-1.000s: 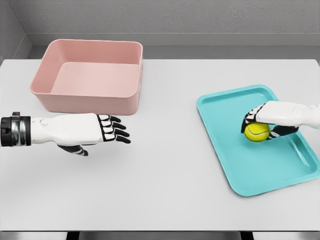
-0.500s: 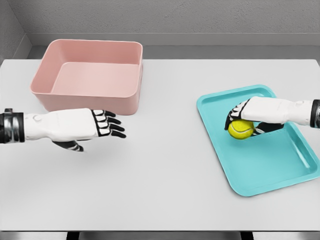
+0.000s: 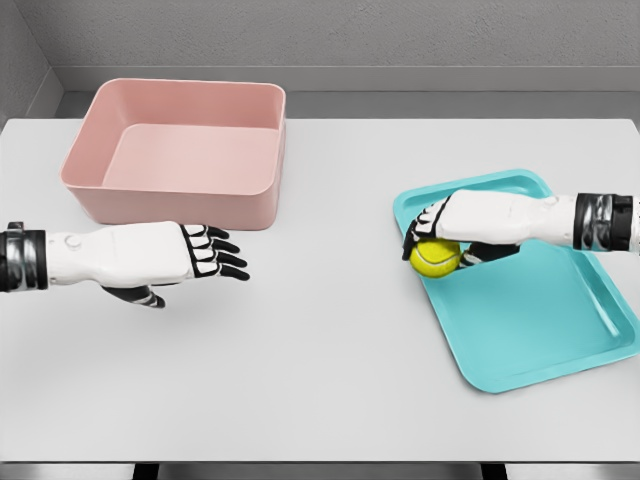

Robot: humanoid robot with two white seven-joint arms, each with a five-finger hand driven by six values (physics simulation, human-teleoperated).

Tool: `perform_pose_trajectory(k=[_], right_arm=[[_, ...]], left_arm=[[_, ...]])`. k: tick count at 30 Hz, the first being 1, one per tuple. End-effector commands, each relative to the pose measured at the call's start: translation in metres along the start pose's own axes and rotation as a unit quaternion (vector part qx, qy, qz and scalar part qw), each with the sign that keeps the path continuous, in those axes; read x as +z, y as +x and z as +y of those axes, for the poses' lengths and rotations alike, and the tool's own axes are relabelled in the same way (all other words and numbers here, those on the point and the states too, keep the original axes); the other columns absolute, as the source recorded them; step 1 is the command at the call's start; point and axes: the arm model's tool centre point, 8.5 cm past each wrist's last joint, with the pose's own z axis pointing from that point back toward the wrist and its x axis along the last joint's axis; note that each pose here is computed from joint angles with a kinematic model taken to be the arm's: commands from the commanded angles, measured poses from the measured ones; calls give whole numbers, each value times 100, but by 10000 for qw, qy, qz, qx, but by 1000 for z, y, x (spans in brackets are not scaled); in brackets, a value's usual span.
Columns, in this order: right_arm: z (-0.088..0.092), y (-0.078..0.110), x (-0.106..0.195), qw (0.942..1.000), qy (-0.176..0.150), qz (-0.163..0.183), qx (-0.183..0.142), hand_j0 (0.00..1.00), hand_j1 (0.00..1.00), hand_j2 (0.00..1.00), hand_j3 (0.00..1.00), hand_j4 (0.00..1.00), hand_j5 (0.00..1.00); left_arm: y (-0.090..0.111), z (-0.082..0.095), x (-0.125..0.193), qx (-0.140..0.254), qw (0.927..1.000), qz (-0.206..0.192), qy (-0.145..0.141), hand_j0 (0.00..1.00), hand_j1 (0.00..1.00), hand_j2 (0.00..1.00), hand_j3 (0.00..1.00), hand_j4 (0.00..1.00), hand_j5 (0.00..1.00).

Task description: Put the tennis from the blue tray into the pink basket with both arms

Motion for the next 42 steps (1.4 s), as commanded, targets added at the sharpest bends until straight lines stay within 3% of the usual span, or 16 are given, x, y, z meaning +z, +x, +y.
perform_pose_trajectory(k=[1,13,20,33,38,42], right_arm=[[-2,6,-15,9998,-56,-190,-45,53,53,53,53,53,53],[-7,24,-55,9975,-171,-690,-61,54,54,54,54,54,54],[3,41,-89,9939,-54,-1092,-167,54,54,54,54,54,54],[18,40,-136,9907,52,-1253,-524,54,54,54,54,54,54],[22,36,-142,9911,136,-1201,-556,54,54,54,54,54,54],[31,32,-146,9911,240,-1142,-642,54,54,54,54,54,54]], left_arm=[[0,1,0,17,10000,-4,29,100,100,100,100,100,100],[0,0,0,46,10000,-3,38,100,100,100,100,100,100],[0,-1,1,45,10000,14,54,100,100,100,100,100,100],[0,-3,3,20,10000,35,-31,100,100,100,100,100,100],[-3,0,1,-400,9990,122,-181,100,100,100,100,100,100],[-3,1,1,-402,9990,127,-158,100,100,100,100,100,100]])
